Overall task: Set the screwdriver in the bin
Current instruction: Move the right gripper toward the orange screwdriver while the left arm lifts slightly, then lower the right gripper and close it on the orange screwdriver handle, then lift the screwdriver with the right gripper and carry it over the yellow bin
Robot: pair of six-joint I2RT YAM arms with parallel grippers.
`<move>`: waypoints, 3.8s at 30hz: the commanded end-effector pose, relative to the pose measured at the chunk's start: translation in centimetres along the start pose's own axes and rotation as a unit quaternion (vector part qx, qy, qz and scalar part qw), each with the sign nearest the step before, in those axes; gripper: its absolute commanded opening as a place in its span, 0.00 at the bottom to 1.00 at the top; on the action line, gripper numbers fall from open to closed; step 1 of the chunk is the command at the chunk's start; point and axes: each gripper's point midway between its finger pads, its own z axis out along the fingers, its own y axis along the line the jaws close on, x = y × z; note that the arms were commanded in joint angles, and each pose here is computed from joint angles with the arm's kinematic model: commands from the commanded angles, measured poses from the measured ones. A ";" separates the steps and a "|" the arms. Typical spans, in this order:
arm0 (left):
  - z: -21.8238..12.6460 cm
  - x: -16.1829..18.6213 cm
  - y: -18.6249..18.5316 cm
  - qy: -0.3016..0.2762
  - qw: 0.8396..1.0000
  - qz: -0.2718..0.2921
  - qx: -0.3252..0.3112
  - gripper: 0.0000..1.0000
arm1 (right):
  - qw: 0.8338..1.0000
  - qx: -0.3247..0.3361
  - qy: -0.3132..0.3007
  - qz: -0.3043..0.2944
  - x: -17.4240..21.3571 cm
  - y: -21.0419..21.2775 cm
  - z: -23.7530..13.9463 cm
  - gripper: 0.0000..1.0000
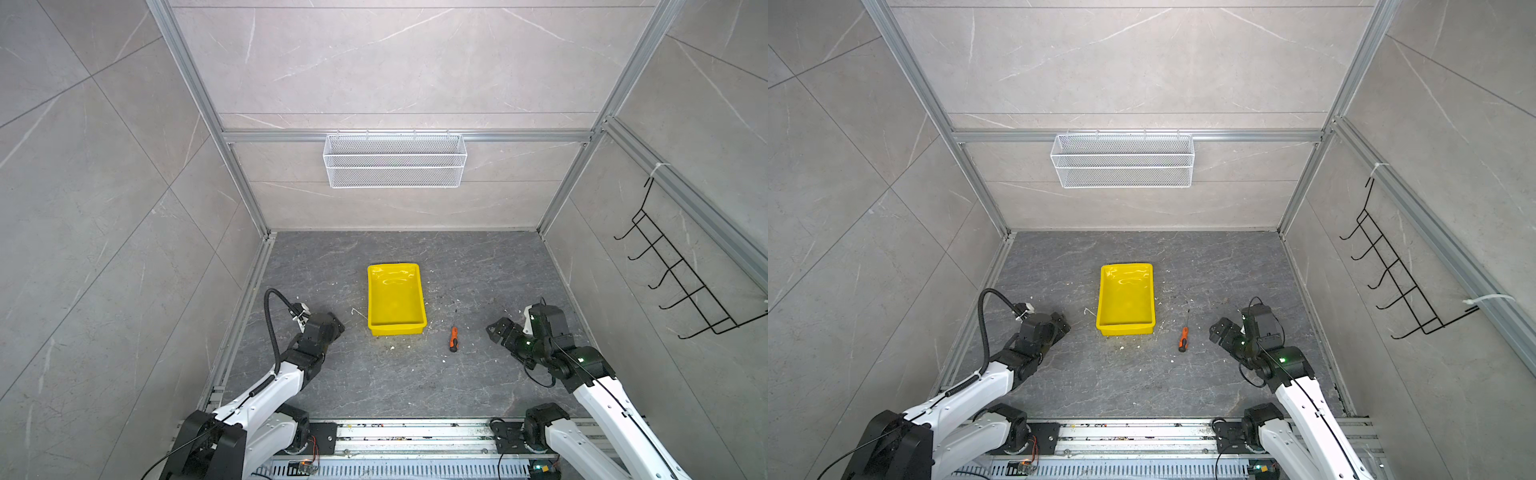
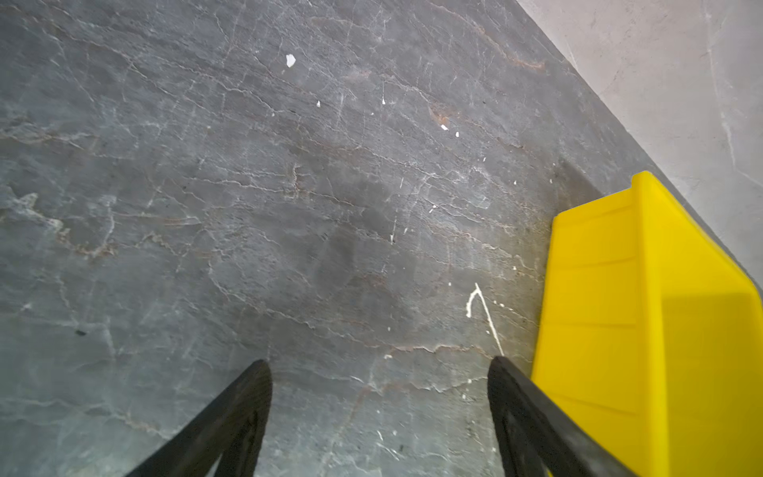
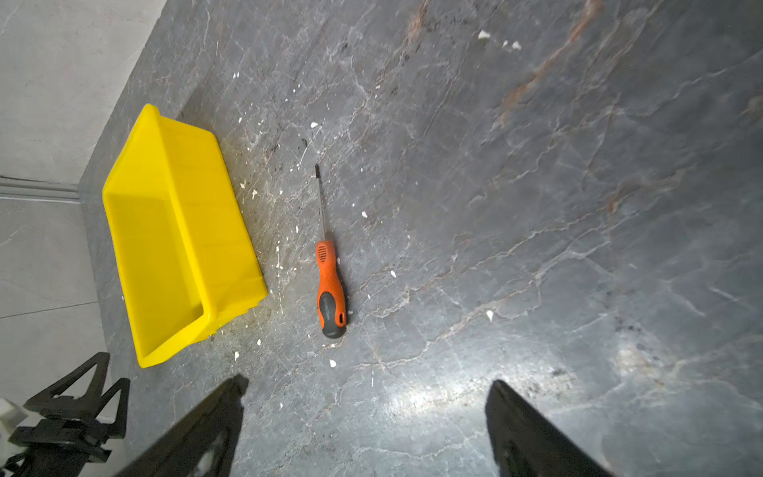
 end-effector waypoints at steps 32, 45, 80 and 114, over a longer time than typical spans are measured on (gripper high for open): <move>1.9 -2.9 -4.7 -0.013 0.999 0.035 0.029 0.83 | 0.979 0.133 0.109 -0.106 4.7 5.0 12.6 0.47; 2.1 -2.9 -4.8 -0.009 0.999 0.038 0.024 0.83 | 0.963 0.188 0.126 -0.146 4.9 3.4 14.1 0.44; 1.6 -2.2 -3.8 -0.001 0.999 0.051 0.019 0.83 | 0.942 0.266 0.013 -0.203 2.9 -0.2 5.6 0.11; 2.9 -1.1 -5.7 0.032 0.998 0.033 0.050 0.83 | 0.961 0.114 0.069 -0.243 7.6 25.7 23.5 0.08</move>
